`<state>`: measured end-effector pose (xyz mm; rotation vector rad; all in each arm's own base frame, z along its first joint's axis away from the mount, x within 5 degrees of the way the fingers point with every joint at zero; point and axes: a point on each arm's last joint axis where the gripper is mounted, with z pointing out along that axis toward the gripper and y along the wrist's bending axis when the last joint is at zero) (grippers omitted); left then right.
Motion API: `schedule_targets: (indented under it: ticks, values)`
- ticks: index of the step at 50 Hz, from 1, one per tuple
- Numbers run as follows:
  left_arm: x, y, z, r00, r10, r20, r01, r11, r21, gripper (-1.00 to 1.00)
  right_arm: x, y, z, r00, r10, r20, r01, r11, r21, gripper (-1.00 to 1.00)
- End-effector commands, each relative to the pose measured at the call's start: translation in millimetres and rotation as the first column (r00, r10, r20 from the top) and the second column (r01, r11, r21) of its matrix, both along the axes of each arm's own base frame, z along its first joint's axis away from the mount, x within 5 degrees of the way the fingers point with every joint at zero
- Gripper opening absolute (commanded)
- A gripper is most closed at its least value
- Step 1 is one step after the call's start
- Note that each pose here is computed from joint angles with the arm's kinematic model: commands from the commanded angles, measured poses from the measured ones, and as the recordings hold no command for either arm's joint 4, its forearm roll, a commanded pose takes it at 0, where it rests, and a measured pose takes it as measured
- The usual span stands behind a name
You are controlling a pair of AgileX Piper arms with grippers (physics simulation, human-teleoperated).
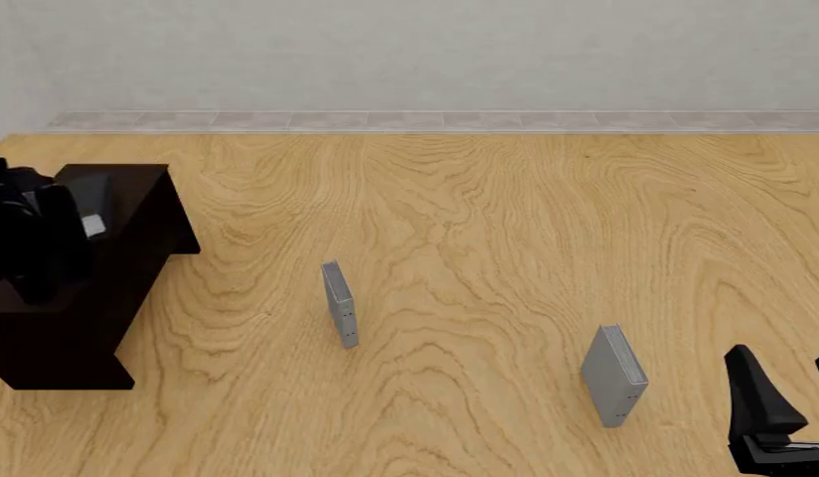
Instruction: Pick up the book in the middle and place it on the cabinet shelf.
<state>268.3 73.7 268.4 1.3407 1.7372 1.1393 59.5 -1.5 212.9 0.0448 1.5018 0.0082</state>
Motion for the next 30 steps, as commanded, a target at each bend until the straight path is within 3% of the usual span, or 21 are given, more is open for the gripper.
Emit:
schedule_targets:
  ticks: [1, 6, 9, 30]
  values:
    - [-7.7, -11.8, -1.2, 0.999, -0.016, -0.035, 0.014, 0.999, -0.050, 1.00, 0.0, -0.1, 0.0, 1.000, -0.001, 0.000, 0.001, 1.000, -0.001, 1.00]
    - [-9.2, -17.8, 1.6, 0.999, -0.025, -0.041, 0.022, 0.997, -0.077, 1.00, 0.0, 0.0, 0.0, 1.000, 0.000, 0.000, 0.000, 1.000, -0.001, 1.00]
    - [-4.9, -26.8, 20.7, 1.000, -0.025, -0.007, 0.024, 0.989, -0.146, 1.00, 0.0, 0.0, 0.0, 1.000, 0.000, 0.000, 0.000, 1.000, 0.000, 1.00]
    - [-29.7, -40.2, 17.0, 0.998, -0.049, -0.047, 0.040, 0.983, -0.180, 1.00, 0.1, 0.0, 0.0, 1.000, 0.001, 0.000, -0.001, 1.000, 0.000, 1.00]
